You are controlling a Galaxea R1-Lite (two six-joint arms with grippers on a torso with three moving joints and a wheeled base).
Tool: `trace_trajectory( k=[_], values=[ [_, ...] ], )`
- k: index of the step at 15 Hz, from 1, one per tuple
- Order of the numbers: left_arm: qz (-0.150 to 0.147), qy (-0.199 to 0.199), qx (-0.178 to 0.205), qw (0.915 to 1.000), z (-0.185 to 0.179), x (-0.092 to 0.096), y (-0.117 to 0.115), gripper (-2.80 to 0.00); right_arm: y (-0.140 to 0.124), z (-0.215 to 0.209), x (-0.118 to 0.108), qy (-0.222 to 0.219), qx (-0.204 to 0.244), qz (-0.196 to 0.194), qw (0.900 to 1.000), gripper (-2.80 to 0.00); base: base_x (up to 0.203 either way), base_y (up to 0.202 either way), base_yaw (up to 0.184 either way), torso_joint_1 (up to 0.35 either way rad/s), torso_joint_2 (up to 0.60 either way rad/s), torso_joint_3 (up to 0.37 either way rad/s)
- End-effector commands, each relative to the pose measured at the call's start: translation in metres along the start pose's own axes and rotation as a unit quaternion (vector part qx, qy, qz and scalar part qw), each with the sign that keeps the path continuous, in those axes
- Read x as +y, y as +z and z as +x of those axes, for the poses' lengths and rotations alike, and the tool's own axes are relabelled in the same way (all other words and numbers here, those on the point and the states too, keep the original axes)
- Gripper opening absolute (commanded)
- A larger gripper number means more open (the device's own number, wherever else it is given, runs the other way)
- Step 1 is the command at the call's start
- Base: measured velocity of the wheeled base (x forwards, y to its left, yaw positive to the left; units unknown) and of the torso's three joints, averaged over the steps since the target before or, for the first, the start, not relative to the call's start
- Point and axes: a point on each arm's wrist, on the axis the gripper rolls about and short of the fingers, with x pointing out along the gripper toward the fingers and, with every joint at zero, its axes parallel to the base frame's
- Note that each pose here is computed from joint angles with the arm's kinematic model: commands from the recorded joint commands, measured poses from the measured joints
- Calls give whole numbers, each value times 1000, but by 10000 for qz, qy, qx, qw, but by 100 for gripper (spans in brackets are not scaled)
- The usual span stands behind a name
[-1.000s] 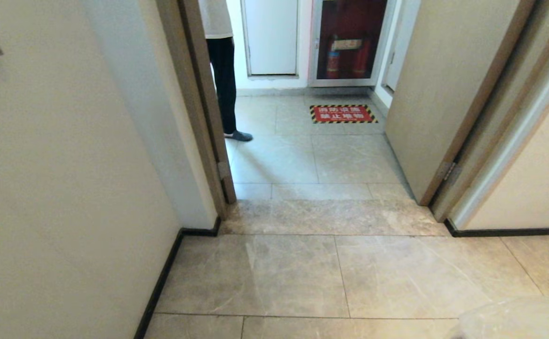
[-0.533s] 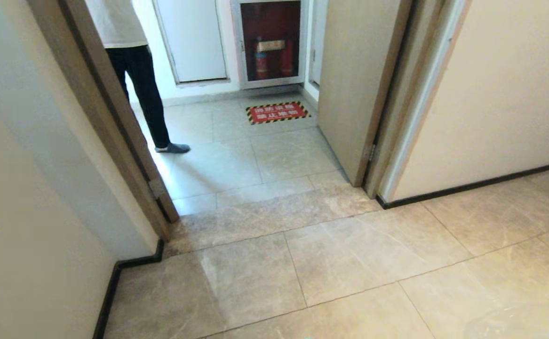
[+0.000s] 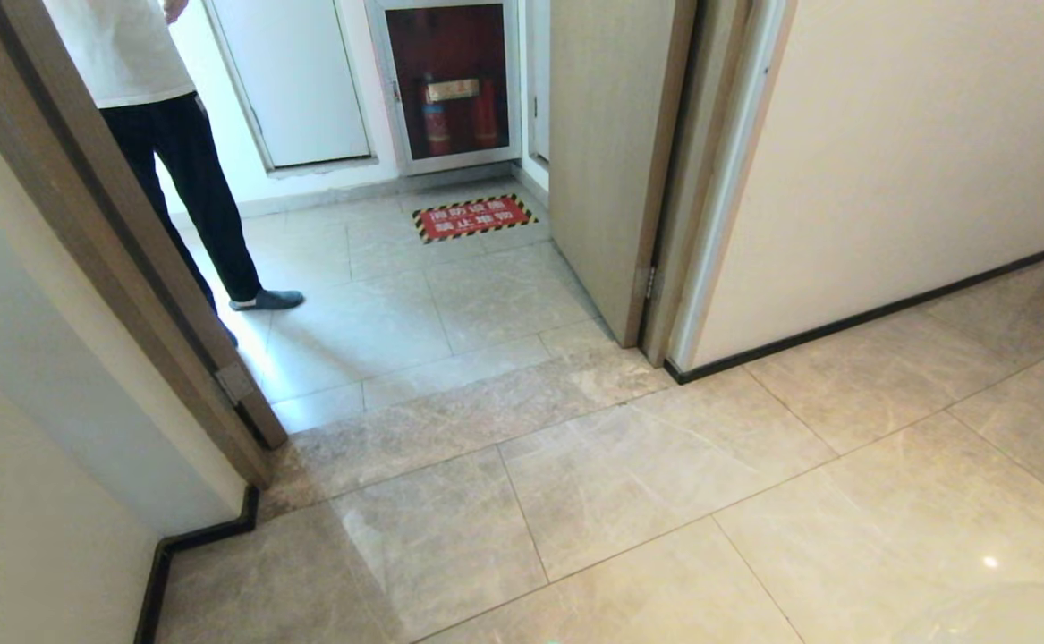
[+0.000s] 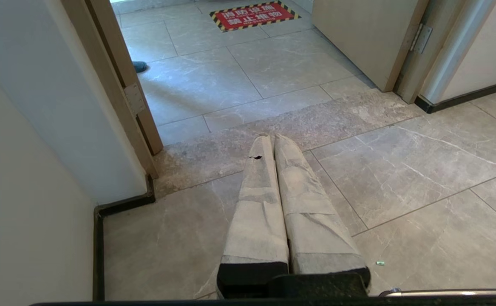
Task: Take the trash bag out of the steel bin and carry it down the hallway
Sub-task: Put the trash bag at the door
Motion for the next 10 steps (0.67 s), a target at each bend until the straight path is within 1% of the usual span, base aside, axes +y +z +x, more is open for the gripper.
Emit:
trace_trajectory(
  k=[1,10],
  values=[
    [0,4,51,10000,1,0,-3,-280,0,0,0,-2,2,2,10000,-280,0,0,0,0,0,0],
    [-15,4,59,10000,1,0,-3,-280,0,0,0,-12,0,5,10000,-280,0,0,0,0,0,0]
  ],
)
